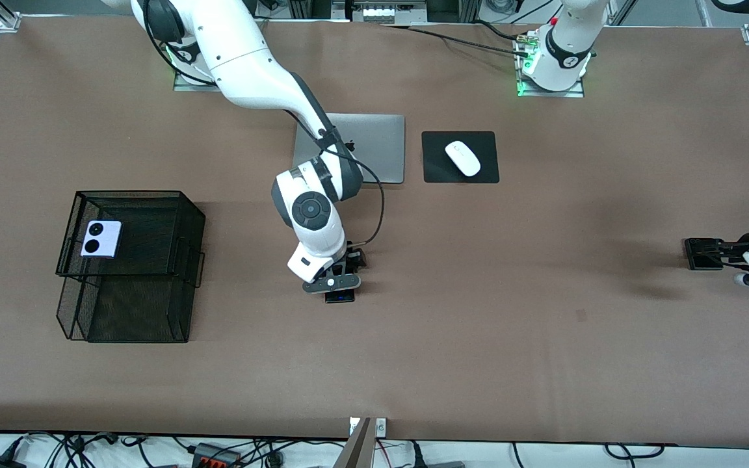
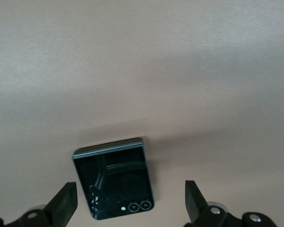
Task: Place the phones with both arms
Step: 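Grasp the small flip phone with the left gripper while the right lifts, then carry the black phone into the basket with the right gripper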
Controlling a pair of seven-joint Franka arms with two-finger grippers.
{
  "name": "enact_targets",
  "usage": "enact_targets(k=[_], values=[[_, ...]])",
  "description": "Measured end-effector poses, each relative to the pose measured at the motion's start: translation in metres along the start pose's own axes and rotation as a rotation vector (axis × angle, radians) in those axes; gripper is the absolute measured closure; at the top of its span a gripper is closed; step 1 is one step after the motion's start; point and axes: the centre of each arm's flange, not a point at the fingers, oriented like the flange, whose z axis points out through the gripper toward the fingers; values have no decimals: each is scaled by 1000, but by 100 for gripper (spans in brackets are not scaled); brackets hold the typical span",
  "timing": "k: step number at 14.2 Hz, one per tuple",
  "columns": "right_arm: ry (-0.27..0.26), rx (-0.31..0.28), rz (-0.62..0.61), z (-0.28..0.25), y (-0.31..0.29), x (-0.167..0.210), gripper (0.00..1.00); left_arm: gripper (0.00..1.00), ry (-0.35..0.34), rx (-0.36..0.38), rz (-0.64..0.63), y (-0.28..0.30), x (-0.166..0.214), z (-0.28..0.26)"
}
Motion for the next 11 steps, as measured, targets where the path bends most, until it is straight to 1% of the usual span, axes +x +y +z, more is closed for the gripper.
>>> enact_targets(k=[4, 7, 11], values=[[-1, 0, 4, 1, 0, 0, 0, 0, 36, 14, -26, -14, -6, 7], [-5, -3, 8, 5, 0, -1, 0, 0, 69, 24, -38, -14, -12, 23], [-4, 1, 26, 5, -2, -2, 0, 0, 88, 27, -54, -11, -19, 38]])
